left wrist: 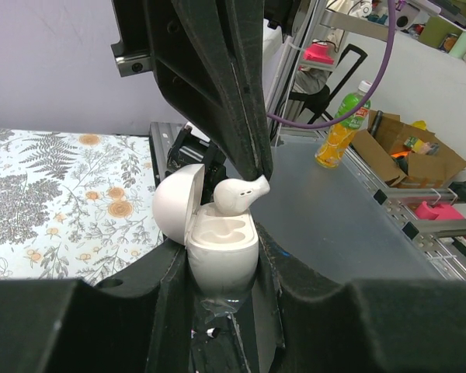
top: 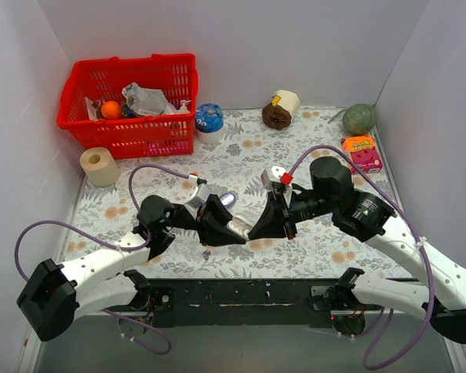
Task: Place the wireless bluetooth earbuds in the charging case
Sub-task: Place the earbud in the charging case.
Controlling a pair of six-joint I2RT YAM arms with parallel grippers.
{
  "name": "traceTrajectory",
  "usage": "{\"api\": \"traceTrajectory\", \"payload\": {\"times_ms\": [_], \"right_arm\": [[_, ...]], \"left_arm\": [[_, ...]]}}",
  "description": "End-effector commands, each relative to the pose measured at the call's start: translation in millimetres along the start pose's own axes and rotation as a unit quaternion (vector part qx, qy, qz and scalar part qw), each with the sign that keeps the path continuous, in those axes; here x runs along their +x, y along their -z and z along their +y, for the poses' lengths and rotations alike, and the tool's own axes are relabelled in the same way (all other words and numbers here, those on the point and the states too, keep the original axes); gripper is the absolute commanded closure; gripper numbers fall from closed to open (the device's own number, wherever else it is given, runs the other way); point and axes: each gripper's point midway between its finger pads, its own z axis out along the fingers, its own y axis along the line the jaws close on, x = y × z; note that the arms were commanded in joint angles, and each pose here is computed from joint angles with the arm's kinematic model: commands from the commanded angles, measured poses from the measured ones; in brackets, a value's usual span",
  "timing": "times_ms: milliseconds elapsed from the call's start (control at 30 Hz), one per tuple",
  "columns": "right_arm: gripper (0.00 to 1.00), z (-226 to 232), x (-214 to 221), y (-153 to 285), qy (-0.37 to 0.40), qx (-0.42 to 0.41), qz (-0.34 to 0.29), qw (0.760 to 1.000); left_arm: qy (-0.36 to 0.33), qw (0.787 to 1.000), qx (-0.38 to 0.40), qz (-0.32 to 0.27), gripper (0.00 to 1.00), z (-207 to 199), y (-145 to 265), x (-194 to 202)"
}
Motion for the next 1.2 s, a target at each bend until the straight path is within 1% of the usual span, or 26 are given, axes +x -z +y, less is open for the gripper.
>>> {"api": "traceTrajectory", "payload": {"times_ms": [0,233,433,667,733,767,833,867,900,967,1033,1167], "right_arm": [[0.99,4,-9,-2,0.007,-0.012,-0.022,1.0],[0.99,-1,-1,-5,0.001,-0.007,-0.018,1.0],[0.99,-11,6,-1,0.005,0.029,-0.002,1.0],[0.99,-21,15,3,0.001,0.063,0.013,0.998],[0.99,-25,17,3,-0.001,0.072,0.015,0.997],[0.99,-26,19,3,-0.004,0.074,0.018,0.997],[0.99,-29,21,2,-0.008,0.081,0.021,0.996],[0.99,-29,21,2,-0.008,0.079,0.022,0.997],[0.99,-29,21,1,-0.008,0.079,0.022,0.997],[0.99,-31,20,1,-0.007,0.081,0.02,0.996],[0.99,-31,17,1,-0.007,0.082,0.021,0.996],[0.99,-31,13,1,-0.007,0.082,0.022,0.996]], "left_arm": [[-0.021,1.0,0.01,-0.011,1.0,-4,-1,-7],[-0.025,0.999,0.015,-0.014,1.0,-6,-2,-10],[-0.03,0.999,0.011,-0.017,1.0,-7,-2,-14],[-0.007,1.0,0.001,-0.02,1.0,-4,0,-7],[0.0,1.0,-0.004,-0.028,1.0,-3,1,-6],[-0.007,0.999,0.001,-0.038,1.0,-6,1,-10],[0.011,0.999,-0.002,-0.049,1.0,-6,3,-7],[-0.005,0.998,0.007,-0.063,1.0,-11,3,-13],[0.013,0.998,0.006,-0.065,1.0,-9,3,-9],[0.006,0.997,0.012,-0.078,1.0,-11,3,-13],[0.016,0.997,0.012,-0.079,1.0,-8,2,-12],[0.014,0.996,0.011,-0.084,1.0,-4,0,-12]]}}
